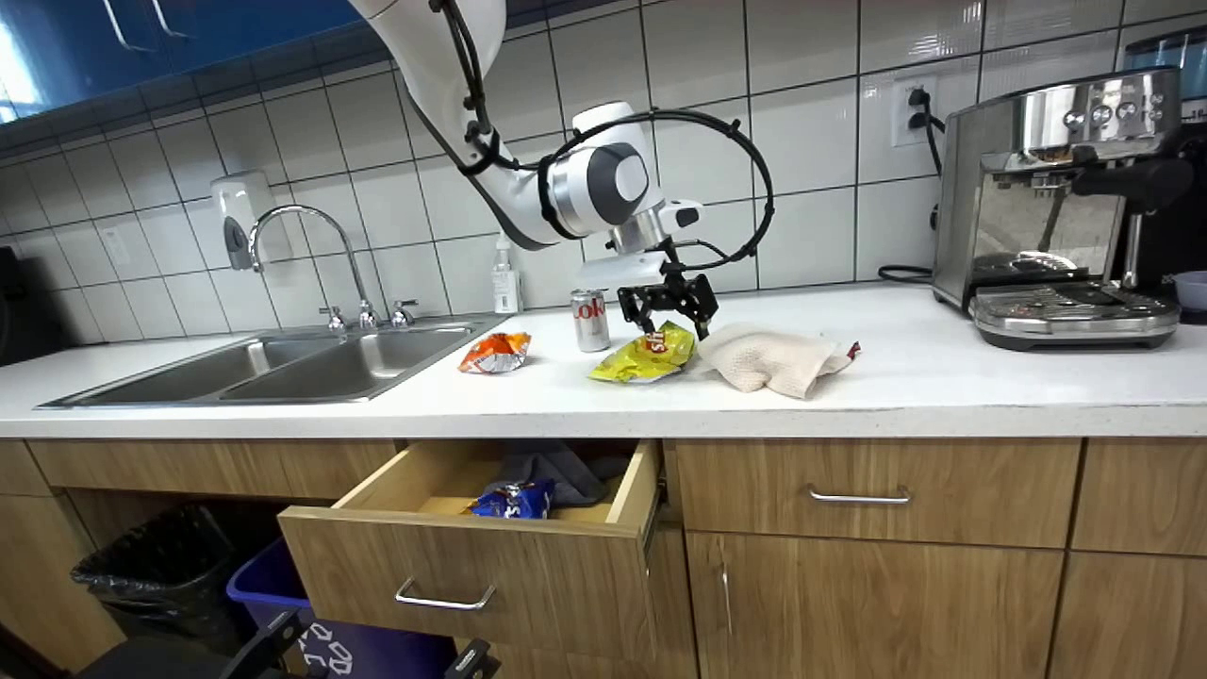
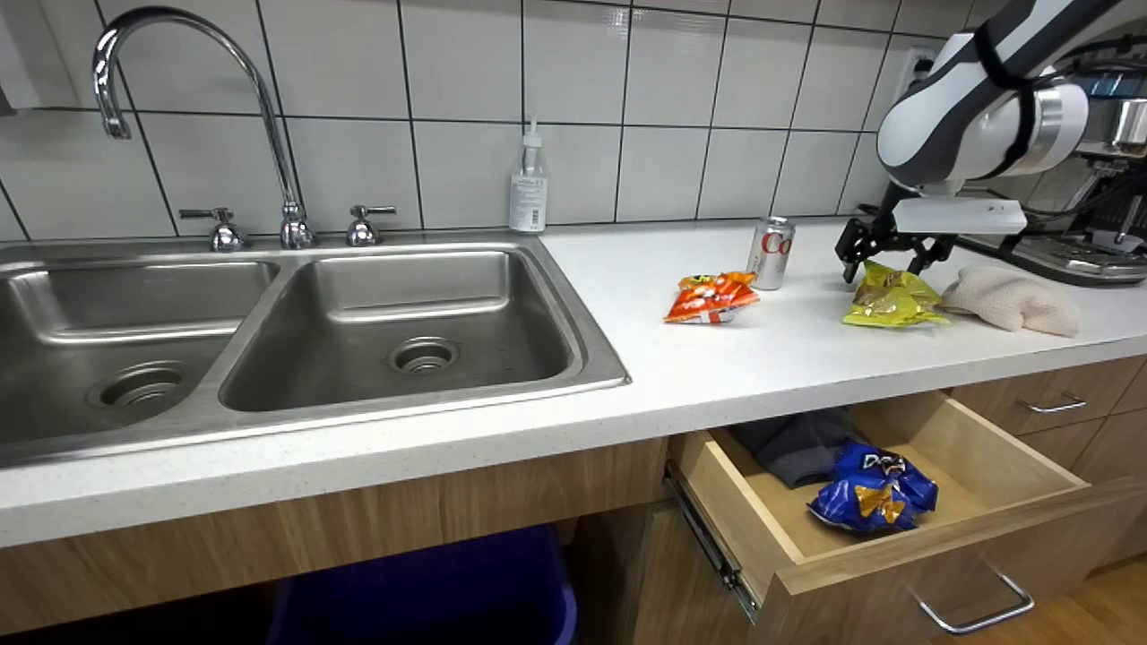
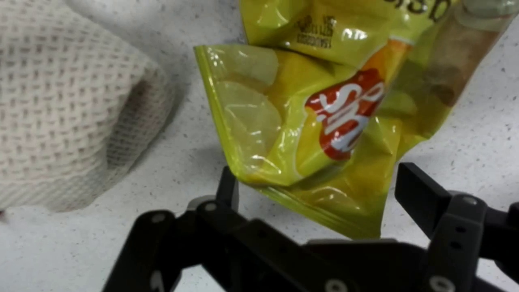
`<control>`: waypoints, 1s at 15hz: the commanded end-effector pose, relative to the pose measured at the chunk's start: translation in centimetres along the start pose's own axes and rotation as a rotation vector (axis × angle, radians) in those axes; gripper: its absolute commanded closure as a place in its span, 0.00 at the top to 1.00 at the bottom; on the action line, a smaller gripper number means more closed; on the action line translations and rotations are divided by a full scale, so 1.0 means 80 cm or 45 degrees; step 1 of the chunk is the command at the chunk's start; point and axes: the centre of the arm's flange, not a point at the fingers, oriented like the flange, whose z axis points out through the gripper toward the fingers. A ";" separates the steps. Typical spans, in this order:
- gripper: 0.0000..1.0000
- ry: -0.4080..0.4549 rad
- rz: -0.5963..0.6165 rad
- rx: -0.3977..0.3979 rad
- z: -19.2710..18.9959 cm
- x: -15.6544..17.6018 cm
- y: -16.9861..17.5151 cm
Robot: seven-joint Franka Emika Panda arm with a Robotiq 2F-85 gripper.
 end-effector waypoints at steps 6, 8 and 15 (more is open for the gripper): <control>1.00 0.000 -0.072 0.024 -0.017 -0.042 -0.023; 1.00 0.000 -0.089 0.039 -0.021 -0.053 -0.032; 1.00 0.008 -0.125 0.065 -0.041 -0.092 -0.045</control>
